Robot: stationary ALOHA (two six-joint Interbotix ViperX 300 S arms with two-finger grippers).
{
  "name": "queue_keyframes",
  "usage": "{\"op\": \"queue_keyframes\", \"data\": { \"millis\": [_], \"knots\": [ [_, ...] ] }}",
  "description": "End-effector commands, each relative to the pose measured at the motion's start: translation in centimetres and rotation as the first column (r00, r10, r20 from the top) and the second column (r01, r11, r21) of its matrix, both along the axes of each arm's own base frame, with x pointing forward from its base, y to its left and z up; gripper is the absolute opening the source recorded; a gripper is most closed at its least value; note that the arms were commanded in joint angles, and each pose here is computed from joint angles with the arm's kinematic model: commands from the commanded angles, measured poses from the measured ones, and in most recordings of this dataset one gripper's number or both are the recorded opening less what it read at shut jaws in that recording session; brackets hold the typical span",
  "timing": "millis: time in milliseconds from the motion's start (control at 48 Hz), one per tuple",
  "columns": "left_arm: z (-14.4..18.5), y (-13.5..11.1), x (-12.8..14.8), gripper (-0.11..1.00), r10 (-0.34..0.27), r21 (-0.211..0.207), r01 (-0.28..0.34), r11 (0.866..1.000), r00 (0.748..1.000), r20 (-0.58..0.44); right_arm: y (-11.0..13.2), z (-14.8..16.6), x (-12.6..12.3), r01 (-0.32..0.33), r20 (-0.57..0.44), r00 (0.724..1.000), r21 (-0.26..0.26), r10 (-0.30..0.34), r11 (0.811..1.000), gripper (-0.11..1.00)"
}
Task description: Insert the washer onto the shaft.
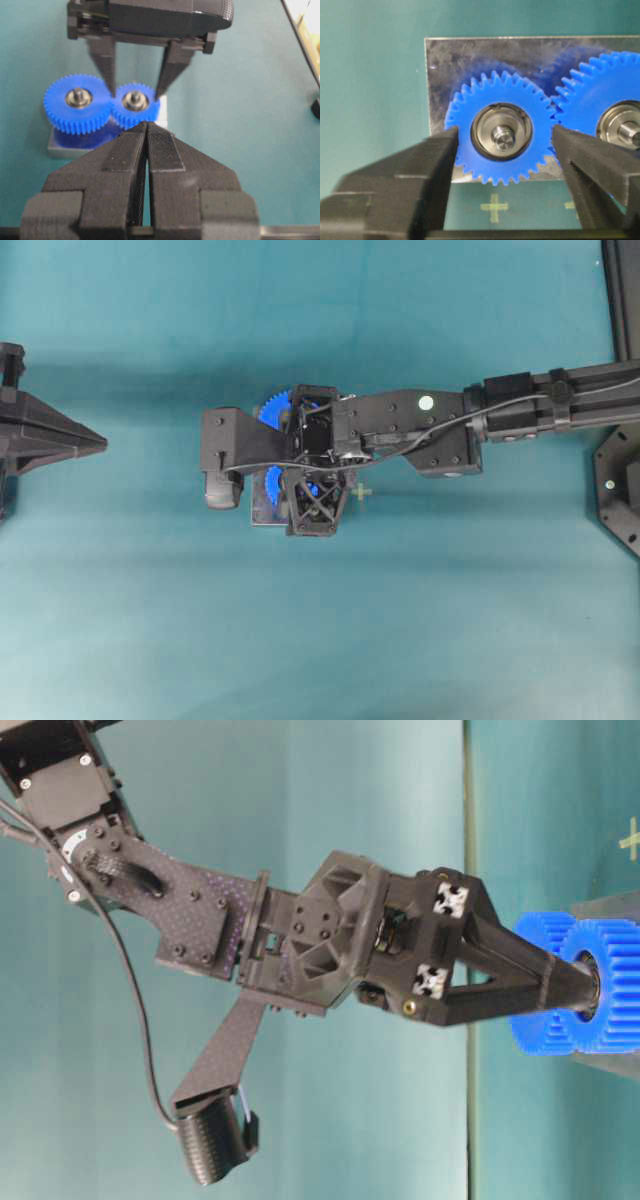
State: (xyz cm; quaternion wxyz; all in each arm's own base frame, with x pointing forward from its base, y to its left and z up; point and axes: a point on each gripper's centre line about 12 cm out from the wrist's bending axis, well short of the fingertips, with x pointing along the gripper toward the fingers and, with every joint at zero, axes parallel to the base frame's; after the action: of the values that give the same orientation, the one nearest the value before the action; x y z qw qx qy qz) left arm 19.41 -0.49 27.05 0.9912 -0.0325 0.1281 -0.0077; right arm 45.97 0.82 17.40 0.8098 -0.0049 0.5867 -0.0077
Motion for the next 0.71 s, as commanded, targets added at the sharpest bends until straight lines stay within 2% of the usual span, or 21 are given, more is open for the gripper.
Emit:
{"op": "queue_keyframes", "data": {
  "millis": [0, 292, 688],
  "knots": [
    [0.4, 0.0, 0.2, 0.01, -0.002, 0.001, 0.002, 1.0, 1.0, 0.011, 0.0, 2.3, 0.5, -0.004, 0.061, 0.998, 0.001, 0.004, 1.0, 0.79],
    [0.4, 0.0, 0.2, 0.01, -0.001, -0.002, 0.001, 1.0, 1.0, 0.012, -0.1, 4.5, 0.1, 0.001, 0.106, 0.994, 0.003, -0.002, 1.0, 0.76],
    [0.5, 0.0, 0.1, 0.01, -0.002, 0.003, 0.002, 1.0, 1.0, 0.014, -0.6, 7.0, -2.3, 0.015, 0.162, 0.987, 0.006, -0.016, 1.0, 0.76]
  ]
}}
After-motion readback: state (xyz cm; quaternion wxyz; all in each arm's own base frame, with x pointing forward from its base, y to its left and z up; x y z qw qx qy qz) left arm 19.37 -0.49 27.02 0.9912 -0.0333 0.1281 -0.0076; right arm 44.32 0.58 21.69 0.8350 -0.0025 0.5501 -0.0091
